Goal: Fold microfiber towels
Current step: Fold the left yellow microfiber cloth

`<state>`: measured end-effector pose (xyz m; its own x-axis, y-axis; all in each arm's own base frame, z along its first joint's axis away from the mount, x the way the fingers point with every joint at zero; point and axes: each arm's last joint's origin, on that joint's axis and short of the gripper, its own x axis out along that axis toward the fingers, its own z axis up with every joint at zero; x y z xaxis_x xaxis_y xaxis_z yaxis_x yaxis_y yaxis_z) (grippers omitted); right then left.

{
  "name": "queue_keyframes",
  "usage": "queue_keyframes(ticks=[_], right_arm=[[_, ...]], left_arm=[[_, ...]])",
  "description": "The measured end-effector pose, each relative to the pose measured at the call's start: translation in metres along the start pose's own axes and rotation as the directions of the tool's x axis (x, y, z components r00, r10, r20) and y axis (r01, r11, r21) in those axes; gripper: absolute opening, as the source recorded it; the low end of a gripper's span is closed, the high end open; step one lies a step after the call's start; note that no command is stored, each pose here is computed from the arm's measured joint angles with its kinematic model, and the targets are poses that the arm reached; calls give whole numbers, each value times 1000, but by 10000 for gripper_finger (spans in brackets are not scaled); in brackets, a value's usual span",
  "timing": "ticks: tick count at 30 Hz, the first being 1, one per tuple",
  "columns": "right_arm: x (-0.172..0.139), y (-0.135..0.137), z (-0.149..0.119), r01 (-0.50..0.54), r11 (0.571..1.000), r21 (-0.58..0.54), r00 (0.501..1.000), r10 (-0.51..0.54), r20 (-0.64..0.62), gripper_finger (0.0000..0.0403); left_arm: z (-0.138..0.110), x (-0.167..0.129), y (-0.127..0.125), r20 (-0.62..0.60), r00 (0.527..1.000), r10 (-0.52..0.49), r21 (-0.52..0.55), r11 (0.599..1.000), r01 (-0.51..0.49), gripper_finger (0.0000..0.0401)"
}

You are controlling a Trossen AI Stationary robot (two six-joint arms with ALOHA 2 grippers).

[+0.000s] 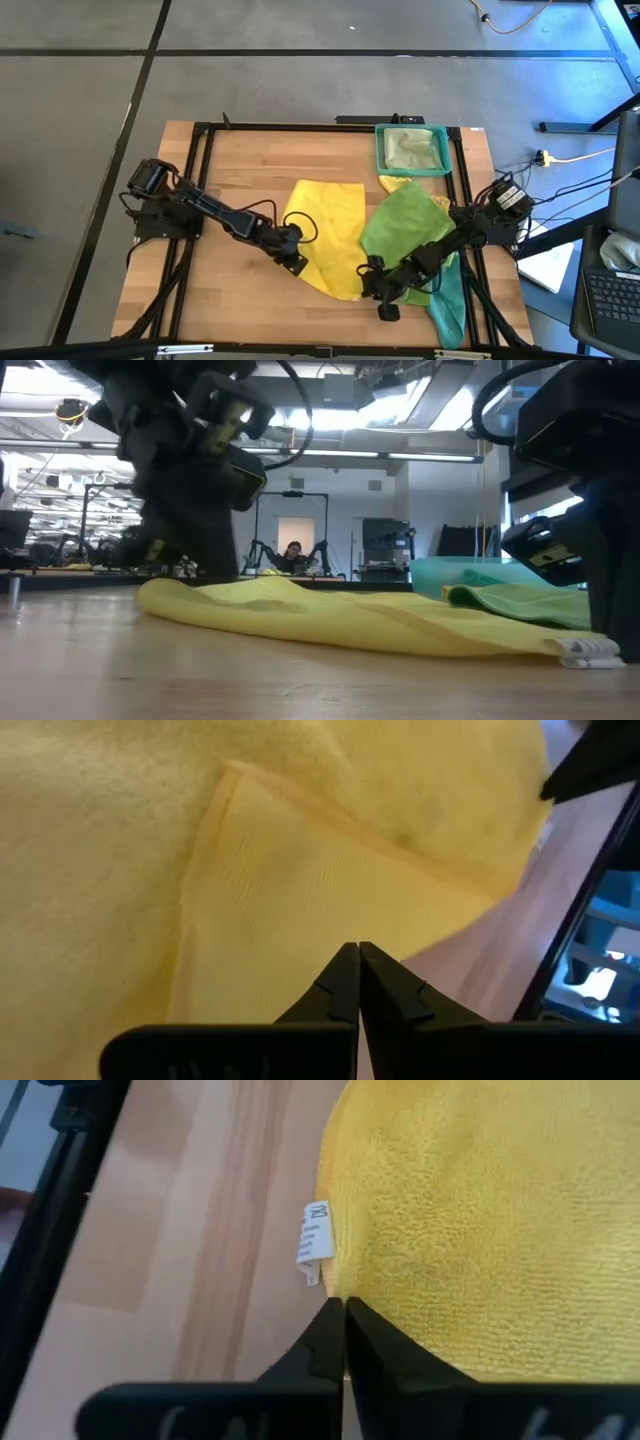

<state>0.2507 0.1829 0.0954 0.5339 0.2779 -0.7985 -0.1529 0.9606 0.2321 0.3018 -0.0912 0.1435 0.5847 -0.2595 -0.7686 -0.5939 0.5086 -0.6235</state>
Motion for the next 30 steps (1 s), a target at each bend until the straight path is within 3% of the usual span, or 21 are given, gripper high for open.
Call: queue_keyframes(ticks=[10, 15, 21, 27, 30], right_arm=[[0, 4, 9, -31, 999, 32, 999, 32, -20, 5], [0, 4, 9, -32, 999, 31, 999, 33, -23, 4], [0, 4, 9, -30, 999, 44, 999, 31, -22, 4], [0, 4, 9, -29, 996, 82, 999, 31, -19, 4], [0, 4, 9, -29, 996, 82, 999, 31, -19, 4]], left_arm=[[1, -10, 3, 38, 997, 63, 40, 997, -64, 1], [16, -13, 8, 64, 996, 66, 136, 988, -75, 9], [24, -14, 13, 20, 997, 71, 304, 950, -74, 73], [21, -8, 27, -113, 983, 146, 297, 949, -107, 150], [21, -5, 27, -120, 983, 141, 294, 951, -100, 175]])
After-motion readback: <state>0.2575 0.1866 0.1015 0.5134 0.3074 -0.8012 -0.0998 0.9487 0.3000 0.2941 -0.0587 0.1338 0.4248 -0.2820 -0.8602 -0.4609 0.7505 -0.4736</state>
